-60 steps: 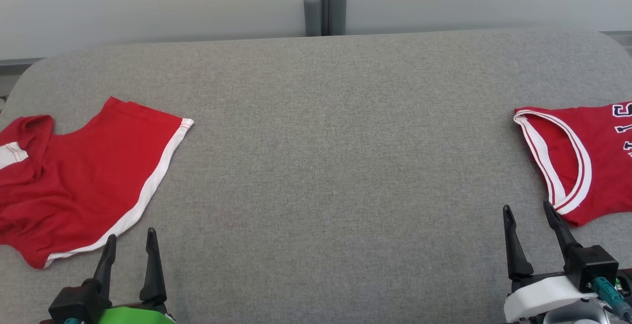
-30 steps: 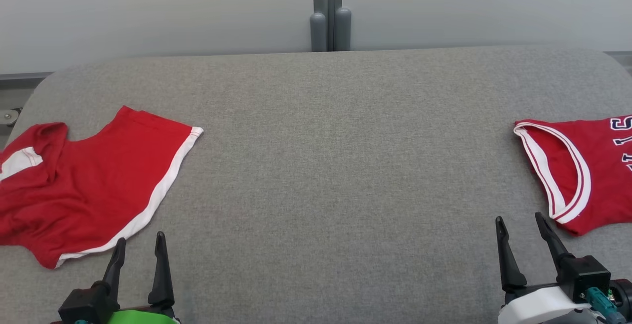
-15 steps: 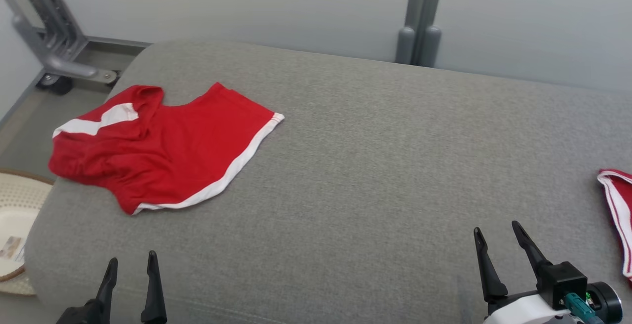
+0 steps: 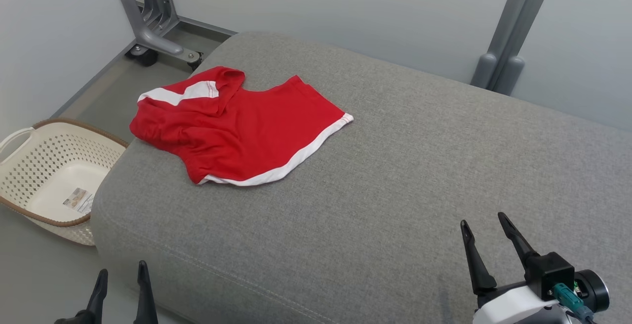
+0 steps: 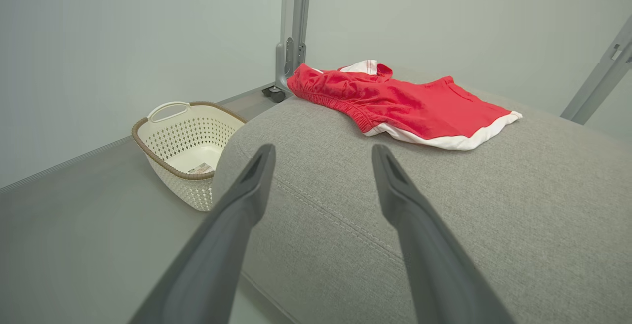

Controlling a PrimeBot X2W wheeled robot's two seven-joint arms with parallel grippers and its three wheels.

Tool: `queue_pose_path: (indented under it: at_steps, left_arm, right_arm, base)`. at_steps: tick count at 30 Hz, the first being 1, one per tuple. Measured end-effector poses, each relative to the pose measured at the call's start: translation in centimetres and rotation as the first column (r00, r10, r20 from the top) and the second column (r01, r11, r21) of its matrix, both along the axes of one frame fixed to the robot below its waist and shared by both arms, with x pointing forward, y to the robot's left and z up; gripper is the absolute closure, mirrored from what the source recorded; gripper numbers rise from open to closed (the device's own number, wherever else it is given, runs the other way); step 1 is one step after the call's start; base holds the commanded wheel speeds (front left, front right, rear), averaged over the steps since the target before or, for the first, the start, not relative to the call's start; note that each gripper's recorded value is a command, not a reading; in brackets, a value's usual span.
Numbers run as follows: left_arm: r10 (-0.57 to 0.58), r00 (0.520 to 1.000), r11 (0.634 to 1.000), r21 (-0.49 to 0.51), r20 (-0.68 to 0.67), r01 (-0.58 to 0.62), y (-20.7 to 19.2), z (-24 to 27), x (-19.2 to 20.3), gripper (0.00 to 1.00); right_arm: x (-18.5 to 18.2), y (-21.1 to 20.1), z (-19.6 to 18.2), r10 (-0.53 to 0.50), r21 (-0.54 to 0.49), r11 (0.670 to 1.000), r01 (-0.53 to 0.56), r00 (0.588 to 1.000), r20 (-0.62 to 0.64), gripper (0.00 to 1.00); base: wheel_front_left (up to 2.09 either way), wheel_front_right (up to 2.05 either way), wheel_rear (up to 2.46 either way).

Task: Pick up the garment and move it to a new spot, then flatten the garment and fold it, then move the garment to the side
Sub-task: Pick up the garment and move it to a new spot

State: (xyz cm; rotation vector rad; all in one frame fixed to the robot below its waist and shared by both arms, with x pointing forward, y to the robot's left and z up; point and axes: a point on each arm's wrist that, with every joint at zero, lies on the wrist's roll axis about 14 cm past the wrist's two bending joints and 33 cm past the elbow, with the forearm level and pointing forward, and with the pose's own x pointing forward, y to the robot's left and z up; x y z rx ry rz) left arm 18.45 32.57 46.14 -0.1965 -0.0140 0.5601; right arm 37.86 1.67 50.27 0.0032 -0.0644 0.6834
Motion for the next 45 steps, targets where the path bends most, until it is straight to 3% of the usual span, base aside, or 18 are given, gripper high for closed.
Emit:
queue_pose_path:
  at_steps: [5,13,19,22,30,31,32,37,39,45]
  left_arm:
    - [-0.034,0.999,0.999,-0.023,0.040,0.035,-0.4,0.9,2.4,0.00]
    - [-0.115,0.992,0.990,-0.075,0.055,0.119,0.4,2.6,12.0,0.00]
    - [-0.143,0.980,0.970,-0.218,-0.142,0.110,2.0,-1.4,18.0,0.00]
    - [-0.128,0.955,0.957,-0.286,-0.267,0.048,3.0,-5.0,20.2,0.00]
    - [-0.154,0.859,0.939,-0.343,-0.489,-0.026,3.1,-12.0,21.1,0.00]
    - [-0.162,0.851,0.938,-0.345,-0.500,-0.024,3.0,-12.4,21.4,0.31]
    - [-0.167,0.846,0.938,-0.345,-0.506,-0.021,3.0,-12.7,21.6,1.00]
    - [-0.207,0.828,0.938,-0.345,-0.521,0.017,2.3,-13.1,23.0,1.00]
    - [-0.234,0.844,0.936,-0.346,-0.483,0.061,1.5,-12.1,24.2,1.00]
    - [-0.438,0.825,0.888,-0.318,-0.357,0.333,-4.5,-7.3,28.1,1.00]
  right_arm:
    - [0.7,-0.6,-0.4,-0.004,-0.016,1.000,0.004,1.000,0.000,0.00]
    - [5.1,-2.3,-0.8,-0.015,-0.060,0.998,0.018,0.999,0.052,0.00]
    - [8.5,-3.9,-3.1,-0.034,-0.091,0.995,0.038,0.998,0.047,0.00]
    - [9.7,-4.7,-6.0,-0.046,-0.102,0.994,0.045,0.999,-0.003,0.00]
    - [9.9,-6.3,-10.8,-0.086,-0.115,0.991,0.073,0.990,-0.108,0.00]
    - [9.9,-6.6,-11.0,-0.098,-0.115,0.990,0.084,0.989,-0.114,0.00]
    - [9.9,-7.0,-11.1,-0.109,-0.115,0.989,0.095,0.987,-0.118,0.00]
    - [9.6,-8.2,-11.3,-0.154,-0.118,0.983,0.138,0.979,-0.135,0.00]
    - [9.2,-7.9,-10.9,-0.154,-0.100,0.985,0.141,0.978,-0.142,0.00]
    - [7.7,-6.4,-8.7,-0.156,-0.033,0.988,0.153,0.977,-0.148,0.00]
  base:
    - [0.00,0.00,0.00]
    - [0.00,0.00,0.00]
    - [0.00,0.00,0.00]
    - [0.00,0.00,0.00]
    - [0.00,0.00,0.00]
    - [0.00,0.00,0.00]
    - [0.00,0.00,0.00]
    - [0.00,0.00,0.00]
    - [0.00,0.00,0.00]
    - [0.00,0.00,0.00]
